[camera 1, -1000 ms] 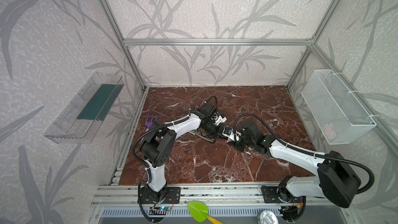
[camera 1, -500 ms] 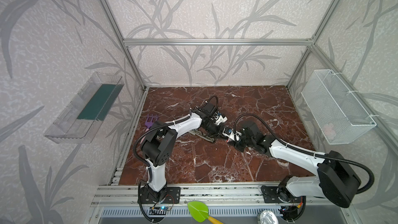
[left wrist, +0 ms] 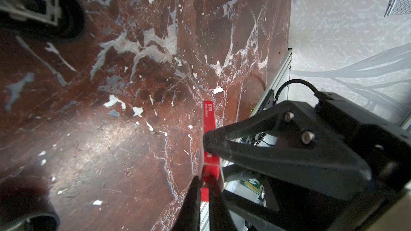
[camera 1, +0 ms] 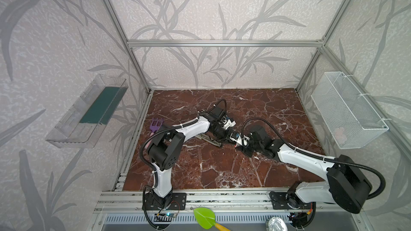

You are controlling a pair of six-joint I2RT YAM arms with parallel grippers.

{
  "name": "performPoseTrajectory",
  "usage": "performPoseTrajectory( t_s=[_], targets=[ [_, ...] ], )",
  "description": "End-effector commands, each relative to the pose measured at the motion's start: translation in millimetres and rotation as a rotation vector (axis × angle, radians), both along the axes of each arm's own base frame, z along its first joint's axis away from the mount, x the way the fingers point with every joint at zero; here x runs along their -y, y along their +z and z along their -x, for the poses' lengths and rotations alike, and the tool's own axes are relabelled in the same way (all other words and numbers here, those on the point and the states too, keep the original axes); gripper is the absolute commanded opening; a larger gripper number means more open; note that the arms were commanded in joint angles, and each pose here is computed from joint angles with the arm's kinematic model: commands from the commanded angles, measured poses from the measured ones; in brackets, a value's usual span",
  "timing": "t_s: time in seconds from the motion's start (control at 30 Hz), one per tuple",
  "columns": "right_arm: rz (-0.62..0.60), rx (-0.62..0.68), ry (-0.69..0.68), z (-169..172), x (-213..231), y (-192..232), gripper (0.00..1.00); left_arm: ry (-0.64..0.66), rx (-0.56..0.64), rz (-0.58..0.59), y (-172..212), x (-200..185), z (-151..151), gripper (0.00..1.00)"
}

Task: Load the staples into the stapler
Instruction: 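Grip the staple box's end with the left gripper while the right holds it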

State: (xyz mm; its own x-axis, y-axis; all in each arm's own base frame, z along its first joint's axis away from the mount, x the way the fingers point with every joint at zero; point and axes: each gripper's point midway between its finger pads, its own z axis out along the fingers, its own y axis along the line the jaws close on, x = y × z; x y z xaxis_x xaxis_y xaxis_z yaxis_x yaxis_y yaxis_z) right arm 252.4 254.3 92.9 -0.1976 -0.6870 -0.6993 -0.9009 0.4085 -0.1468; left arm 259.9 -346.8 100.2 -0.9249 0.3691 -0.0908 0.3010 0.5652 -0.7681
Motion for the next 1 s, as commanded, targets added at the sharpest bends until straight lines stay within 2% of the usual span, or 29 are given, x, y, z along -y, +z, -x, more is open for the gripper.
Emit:
performPoseTrajectory(
  t_s=[0.0,0.1,0.47,0.67,0.87,0.97],
  targets=[
    [-0.221,0.213,0.055,-23,-40,74,0.39,-0.099,-0.039,0.005,-4,16,29,0.14],
    [-0.219,0.216,0.051,-23,-39,73,0.39,-0.097,-0.035,-0.010,-6,14,29,0.15],
    [-0.221,0.221,0.043,-18,-33,71,0.38,-0.087,0.000,-0.064,-8,7,25,0.07],
    [-0.241,0.227,0.045,-19,-35,75,0.38,-0.083,0.008,-0.076,-10,6,24,0.14],
    [-0.252,0.225,0.053,-18,-37,76,0.38,-0.083,0.004,-0.070,-11,8,23,0.17],
    [-0.245,0.225,0.048,-18,-36,74,0.38,-0.081,0.006,-0.070,-10,8,23,0.09]
  ],
)
